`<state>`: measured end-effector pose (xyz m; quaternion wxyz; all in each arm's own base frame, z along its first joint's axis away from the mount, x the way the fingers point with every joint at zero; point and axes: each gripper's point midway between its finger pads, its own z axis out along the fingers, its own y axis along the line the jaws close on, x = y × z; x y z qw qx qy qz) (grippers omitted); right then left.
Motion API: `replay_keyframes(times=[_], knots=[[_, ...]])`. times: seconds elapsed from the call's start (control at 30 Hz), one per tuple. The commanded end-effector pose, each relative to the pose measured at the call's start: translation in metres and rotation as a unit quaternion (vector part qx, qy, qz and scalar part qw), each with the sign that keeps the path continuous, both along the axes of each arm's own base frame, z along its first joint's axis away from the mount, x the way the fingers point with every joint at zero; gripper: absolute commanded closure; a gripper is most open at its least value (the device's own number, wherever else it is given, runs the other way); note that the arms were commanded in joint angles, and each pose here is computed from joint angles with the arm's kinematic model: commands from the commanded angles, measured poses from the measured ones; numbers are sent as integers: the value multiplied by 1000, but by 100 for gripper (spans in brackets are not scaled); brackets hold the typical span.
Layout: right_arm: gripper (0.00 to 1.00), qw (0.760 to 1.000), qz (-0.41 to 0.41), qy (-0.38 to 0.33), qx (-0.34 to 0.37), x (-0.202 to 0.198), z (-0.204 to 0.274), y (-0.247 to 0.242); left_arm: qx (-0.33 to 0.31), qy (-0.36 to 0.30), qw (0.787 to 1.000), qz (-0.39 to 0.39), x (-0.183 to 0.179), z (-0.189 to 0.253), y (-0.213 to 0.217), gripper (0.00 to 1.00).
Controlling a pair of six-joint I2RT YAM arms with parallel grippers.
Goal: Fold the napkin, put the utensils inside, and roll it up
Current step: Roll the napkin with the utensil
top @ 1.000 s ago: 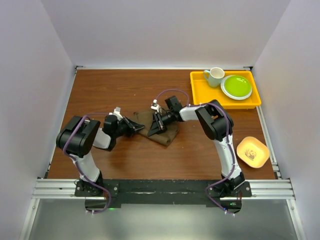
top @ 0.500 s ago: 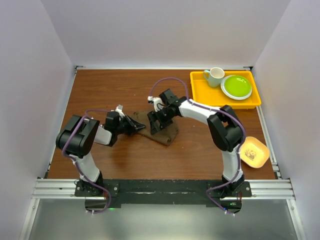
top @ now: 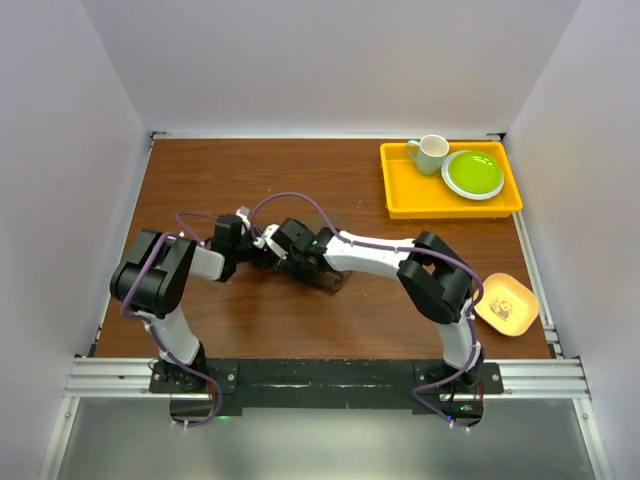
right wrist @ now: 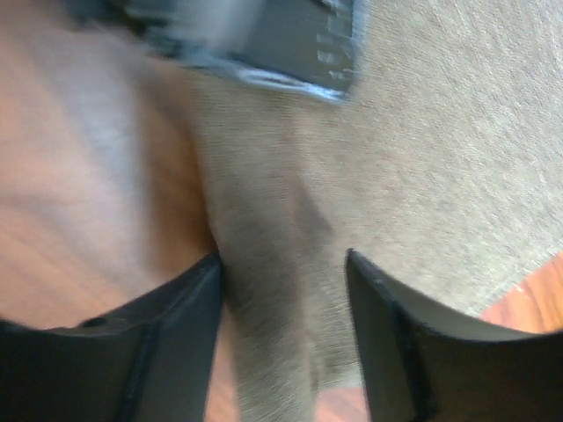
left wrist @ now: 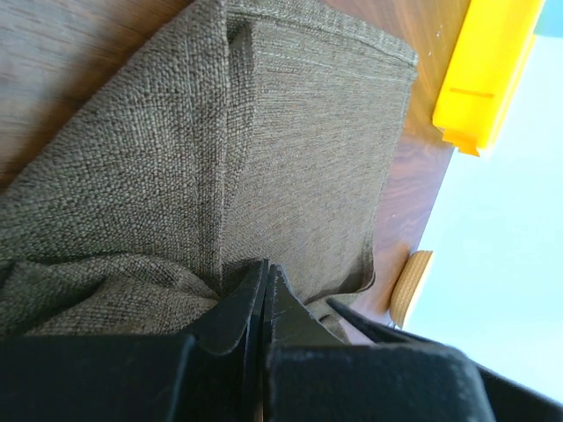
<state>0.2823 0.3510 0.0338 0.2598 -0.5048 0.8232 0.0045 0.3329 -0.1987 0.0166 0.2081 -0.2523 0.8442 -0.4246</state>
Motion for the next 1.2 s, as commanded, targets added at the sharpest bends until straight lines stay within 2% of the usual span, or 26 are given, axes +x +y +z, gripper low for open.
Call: replay_keyframes(times=[0.0,0.03,0.07,0.17,0.2,0.23,0.27,0.3,0.33,0.4,0.43,0.47,0.53,0.57,0.7,0.77,0.83,0.9,1.0,1.17], knots=[[56,998,-18,-43,-33,21,-4,-11,68,84,994,-3,-33,-41,19,100],[62,999,-15,-38,-35,19,-7,-11,67,86,994,-6,-34,-40,19,100],[72,999,-12,-30,-38,17,-12,-11,65,84,994,-5,-32,-37,18,100],[87,1000,2,5,-16,6,-18,-3,59,73,996,-6,-27,-25,18,100],[95,1000,10,22,-1,-1,-17,3,58,58,997,-3,-20,-14,20,98],[99,999,15,33,11,-4,-16,8,62,62,996,-1,-20,-11,23,94],[100,999,20,46,21,-8,-15,11,66,53,996,-1,-17,-5,25,81],[100,997,18,62,32,-10,-15,13,66,27,997,4,-7,14,28,74],[100,993,32,97,60,-19,-14,22,77,33,996,9,-8,16,33,68],[100,984,18,144,100,-20,-11,24,97,14,995,18,-3,40,45,45],[100,972,30,193,133,-32,-9,30,108,13,994,28,-2,44,52,23],[100,964,14,211,161,-22,-8,26,115,8,993,33,-2,51,57,20],[100,946,-7,258,196,-26,-12,22,141,28,988,49,-11,57,71,16],[100,927,-18,293,234,-23,-7,23,151,37,986,56,-13,60,75,16],[100,873,-66,386,290,-22,-14,19,173,127,971,104,-50,58,90,16],[100,853,-79,417,302,-21,-24,18,186,130,966,122,-51,67,93,16],[100,842,-98,434,305,-21,-32,18,205,147,961,118,-62,70,90,15],[100,834,-110,443,308,-21,-40,17,197,163,961,110,-68,69,81,15],[100,826,-129,451,312,-22,-50,12,165,204,961,93,-78,54,65,16],[100,825,-139,455,306,-24,-62,6,108,202,968,100,-65,44,46,23]])
